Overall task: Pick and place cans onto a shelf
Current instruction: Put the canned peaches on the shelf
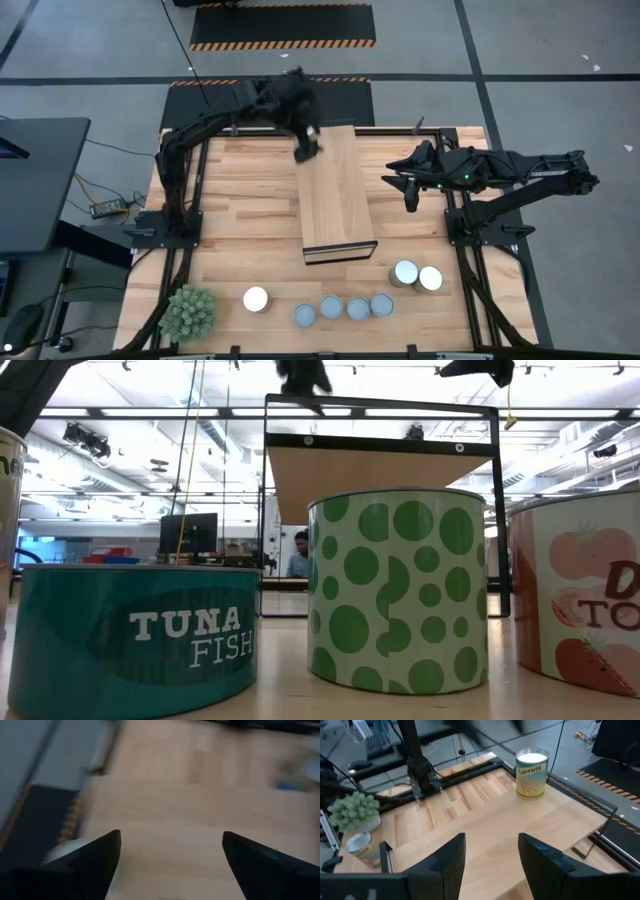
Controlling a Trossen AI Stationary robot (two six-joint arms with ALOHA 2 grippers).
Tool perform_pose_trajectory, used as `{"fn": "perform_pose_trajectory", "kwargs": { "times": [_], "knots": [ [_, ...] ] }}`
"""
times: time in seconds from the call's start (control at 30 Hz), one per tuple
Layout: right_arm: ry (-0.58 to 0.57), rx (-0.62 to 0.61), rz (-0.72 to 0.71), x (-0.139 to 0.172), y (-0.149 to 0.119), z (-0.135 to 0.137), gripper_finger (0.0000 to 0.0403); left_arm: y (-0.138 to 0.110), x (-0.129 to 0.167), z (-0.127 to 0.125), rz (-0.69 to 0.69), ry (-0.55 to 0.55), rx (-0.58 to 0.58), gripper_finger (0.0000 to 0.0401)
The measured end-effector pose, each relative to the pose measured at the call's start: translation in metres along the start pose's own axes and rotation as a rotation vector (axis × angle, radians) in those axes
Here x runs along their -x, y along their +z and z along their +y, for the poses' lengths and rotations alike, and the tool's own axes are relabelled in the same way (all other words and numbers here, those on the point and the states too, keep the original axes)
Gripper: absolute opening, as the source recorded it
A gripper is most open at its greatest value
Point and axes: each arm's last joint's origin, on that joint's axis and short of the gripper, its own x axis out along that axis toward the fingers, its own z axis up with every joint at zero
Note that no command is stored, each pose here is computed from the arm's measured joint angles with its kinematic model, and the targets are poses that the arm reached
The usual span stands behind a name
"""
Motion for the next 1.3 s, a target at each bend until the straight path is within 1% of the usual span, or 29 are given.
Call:
{"fn": "perform_pose_trajectory", "kwargs": {
  "times": [0.1, 0.33, 0.4, 0.57, 0.67, 0.73, 0.8, 0.9, 1.0, 1.17, 1.3],
  "knots": [
    [0.026, 0.014, 0.047, 0.001, -0.004, -0.001, 0.0190, 0.001, 0.005, -0.032, 0.032, -0.101, -0.073, 0.0354],
    [0.133, 0.006, 0.104, 0.009, -0.007, -0.002, 0.0190, -0.010, 0.008, -0.107, 0.170, -0.226, -0.148, 0.0354],
    [0.149, 0.009, 0.113, 0.013, -0.008, -0.002, 0.0190, -0.014, 0.011, -0.126, 0.207, -0.238, -0.138, 0.0354],
    [0.141, 0.018, 0.134, 0.021, -0.011, -0.007, 0.0190, -0.029, 0.020, -0.174, 0.311, -0.279, -0.090, 0.0354],
    [0.138, 0.016, 0.124, 0.025, -0.011, -0.009, 0.0190, -0.038, 0.028, -0.205, 0.336, -0.311, -0.080, 0.0354],
    [0.128, 0.017, 0.111, 0.027, -0.010, -0.010, 0.0190, -0.043, 0.033, -0.224, 0.336, -0.306, -0.071, 0.0354],
    [0.115, 0.027, 0.101, 0.028, -0.010, -0.011, 0.0190, -0.049, 0.037, -0.239, 0.336, -0.272, -0.058, 0.0354],
    [0.098, 0.057, 0.091, 0.029, -0.010, -0.012, 0.0190, -0.058, 0.041, -0.257, 0.337, -0.223, -0.023, 0.0354],
    [0.096, 0.086, 0.087, 0.029, -0.009, -0.013, 0.0190, -0.068, 0.043, -0.273, 0.359, -0.203, 0.016, 0.0352],
    [0.092, 0.090, 0.086, 0.029, -0.009, -0.013, 0.0190, -0.091, 0.044, -0.301, 0.384, -0.137, 0.008, 0.0330],
    [0.092, 0.071, 0.087, 0.029, -0.009, -0.013, 0.0190, -0.111, 0.042, -0.322, 0.423, -0.118, 0.003, 0.0306]
  ]
}}
